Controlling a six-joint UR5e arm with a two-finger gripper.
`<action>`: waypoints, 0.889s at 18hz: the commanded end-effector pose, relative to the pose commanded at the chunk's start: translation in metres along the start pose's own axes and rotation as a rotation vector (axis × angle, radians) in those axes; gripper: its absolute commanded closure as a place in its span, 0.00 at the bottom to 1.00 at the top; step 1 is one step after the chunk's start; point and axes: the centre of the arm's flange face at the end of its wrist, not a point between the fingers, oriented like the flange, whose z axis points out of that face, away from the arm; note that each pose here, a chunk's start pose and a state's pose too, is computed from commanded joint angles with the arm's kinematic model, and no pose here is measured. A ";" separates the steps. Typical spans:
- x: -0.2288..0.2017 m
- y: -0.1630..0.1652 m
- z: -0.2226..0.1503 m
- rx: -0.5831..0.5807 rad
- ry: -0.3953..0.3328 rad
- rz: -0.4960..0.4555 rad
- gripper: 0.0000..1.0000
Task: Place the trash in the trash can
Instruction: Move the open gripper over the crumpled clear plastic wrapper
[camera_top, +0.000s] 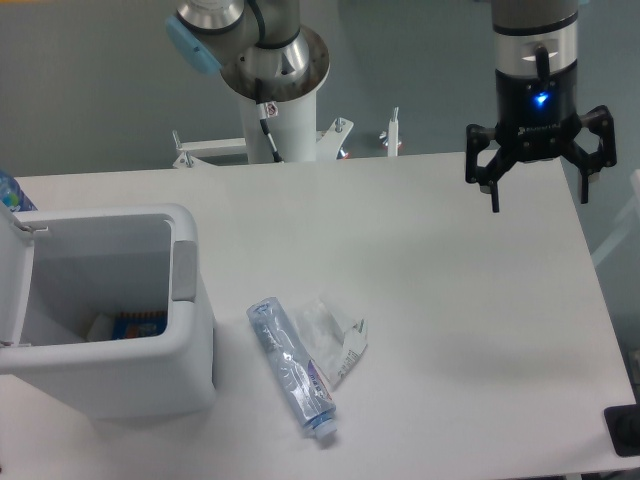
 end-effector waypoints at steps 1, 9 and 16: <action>0.000 0.000 0.000 -0.001 -0.001 0.002 0.00; 0.003 -0.003 0.011 0.001 0.000 -0.003 0.00; 0.020 0.006 0.035 -0.007 0.026 -0.123 0.00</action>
